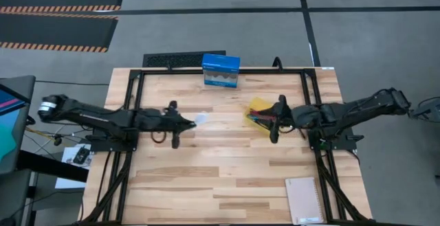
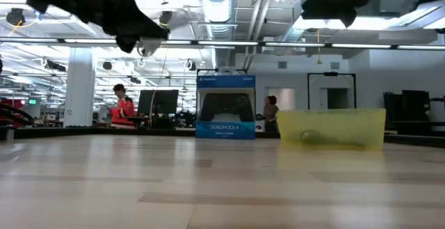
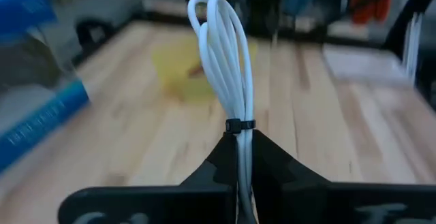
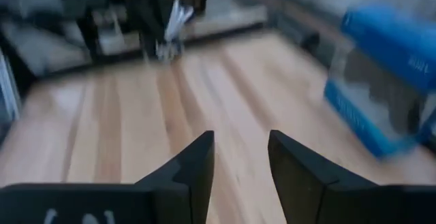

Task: Pick and place USB-C Cables
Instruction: Put the white charger cable into the yellow bin

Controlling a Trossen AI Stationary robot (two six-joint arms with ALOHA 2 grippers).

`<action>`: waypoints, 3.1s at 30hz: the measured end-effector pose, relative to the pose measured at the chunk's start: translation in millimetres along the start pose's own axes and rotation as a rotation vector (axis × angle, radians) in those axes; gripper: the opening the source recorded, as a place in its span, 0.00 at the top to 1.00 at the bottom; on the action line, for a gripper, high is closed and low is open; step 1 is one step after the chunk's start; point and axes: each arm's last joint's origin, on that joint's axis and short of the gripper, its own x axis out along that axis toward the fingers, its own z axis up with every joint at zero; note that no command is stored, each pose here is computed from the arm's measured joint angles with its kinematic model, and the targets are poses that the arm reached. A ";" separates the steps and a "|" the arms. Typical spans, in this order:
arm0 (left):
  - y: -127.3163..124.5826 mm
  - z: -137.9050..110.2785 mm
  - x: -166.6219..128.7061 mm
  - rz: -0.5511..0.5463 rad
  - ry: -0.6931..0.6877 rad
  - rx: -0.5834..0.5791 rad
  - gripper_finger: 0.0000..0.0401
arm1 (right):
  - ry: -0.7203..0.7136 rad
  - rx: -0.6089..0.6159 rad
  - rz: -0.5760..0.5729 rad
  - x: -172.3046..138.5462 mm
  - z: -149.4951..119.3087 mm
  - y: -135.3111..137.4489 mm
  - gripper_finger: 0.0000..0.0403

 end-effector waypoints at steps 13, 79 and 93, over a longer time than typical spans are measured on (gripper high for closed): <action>-2.5 16.9 1.4 -0.063 -0.378 0.025 1.00 | -0.329 0.192 0.111 24.8 -41.9 -23.5 0.52; 14.9 -21.2 96.2 -0.080 -0.418 -0.047 0.92 | -0.226 0.064 0.179 164.0 -7.5 8.7 0.94; 14.0 -17.4 93.2 -0.125 -0.400 -0.137 0.45 | -0.203 0.044 0.102 132.0 23.7 -13.6 0.94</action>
